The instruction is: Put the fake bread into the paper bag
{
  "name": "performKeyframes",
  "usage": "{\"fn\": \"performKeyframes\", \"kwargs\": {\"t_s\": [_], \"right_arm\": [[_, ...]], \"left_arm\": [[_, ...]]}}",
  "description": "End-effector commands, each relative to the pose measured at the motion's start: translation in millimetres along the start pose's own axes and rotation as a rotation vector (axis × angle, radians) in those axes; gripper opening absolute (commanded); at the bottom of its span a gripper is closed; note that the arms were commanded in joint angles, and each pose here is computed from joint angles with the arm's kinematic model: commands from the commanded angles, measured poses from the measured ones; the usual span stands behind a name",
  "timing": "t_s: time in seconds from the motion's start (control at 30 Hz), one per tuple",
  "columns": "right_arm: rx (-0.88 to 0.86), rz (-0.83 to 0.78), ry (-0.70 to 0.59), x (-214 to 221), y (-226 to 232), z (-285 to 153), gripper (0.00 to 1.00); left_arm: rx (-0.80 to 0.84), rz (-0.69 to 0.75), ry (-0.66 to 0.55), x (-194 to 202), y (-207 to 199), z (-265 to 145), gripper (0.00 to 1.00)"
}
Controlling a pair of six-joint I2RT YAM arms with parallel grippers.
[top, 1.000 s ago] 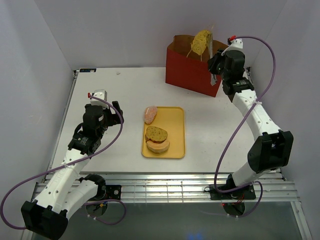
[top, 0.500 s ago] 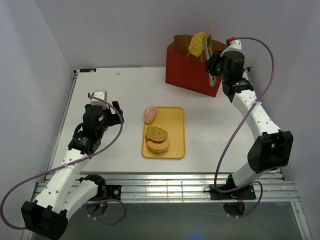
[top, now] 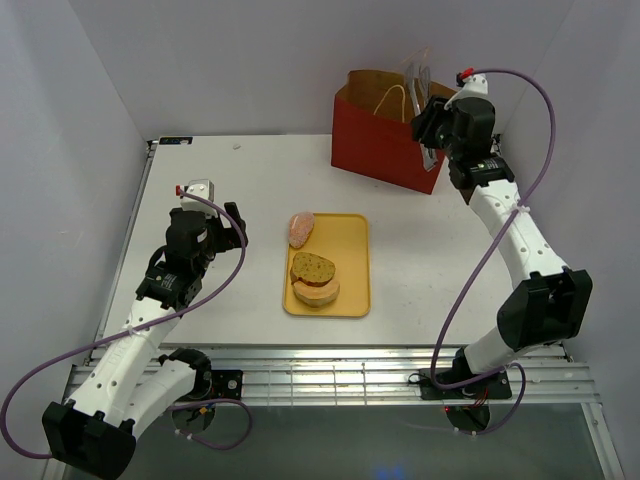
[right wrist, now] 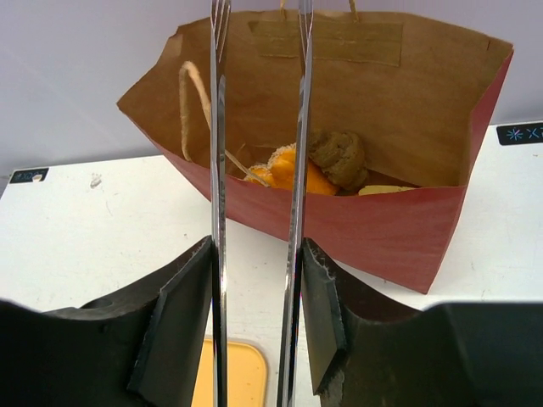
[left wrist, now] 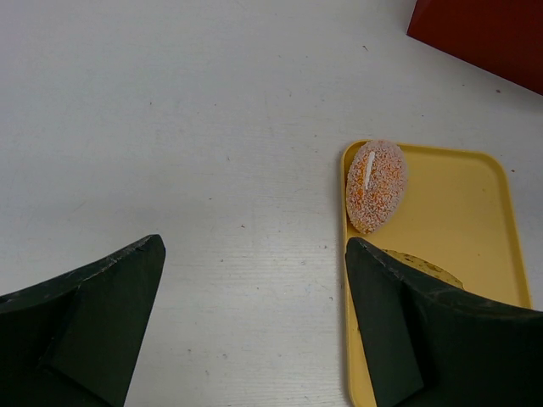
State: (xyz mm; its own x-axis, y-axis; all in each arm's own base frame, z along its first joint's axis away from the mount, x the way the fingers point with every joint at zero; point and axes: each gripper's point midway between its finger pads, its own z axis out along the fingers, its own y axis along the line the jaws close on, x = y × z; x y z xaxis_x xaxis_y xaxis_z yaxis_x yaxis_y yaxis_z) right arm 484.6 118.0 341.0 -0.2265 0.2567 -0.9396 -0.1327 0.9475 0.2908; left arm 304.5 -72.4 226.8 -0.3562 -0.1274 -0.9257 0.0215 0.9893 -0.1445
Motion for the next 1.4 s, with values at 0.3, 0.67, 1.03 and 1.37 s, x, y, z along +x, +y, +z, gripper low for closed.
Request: {"fn": "performKeyframes", "kwargs": {"t_s": [0.3,0.67,1.03,1.37], "right_arm": [[-0.07,0.017,-0.148,-51.4,17.6,-79.6,0.49],[-0.236,0.012,-0.061,18.1,31.9,-152.1,0.49],[-0.507,-0.016,0.17,119.6,78.3,-194.8,0.5],[-0.627,-0.097,0.386,213.8,88.7,-229.9,0.51]], "left_arm": [[0.016,-0.007,-0.031,-11.6,-4.3,-3.2,0.98],[0.006,-0.005,-0.029,-11.0,-2.5,-2.5,0.98],[-0.007,0.002,-0.017,-7.1,-0.4,0.1,0.98],[-0.009,0.005,-0.007,-4.5,-0.3,2.3,0.98]]}}
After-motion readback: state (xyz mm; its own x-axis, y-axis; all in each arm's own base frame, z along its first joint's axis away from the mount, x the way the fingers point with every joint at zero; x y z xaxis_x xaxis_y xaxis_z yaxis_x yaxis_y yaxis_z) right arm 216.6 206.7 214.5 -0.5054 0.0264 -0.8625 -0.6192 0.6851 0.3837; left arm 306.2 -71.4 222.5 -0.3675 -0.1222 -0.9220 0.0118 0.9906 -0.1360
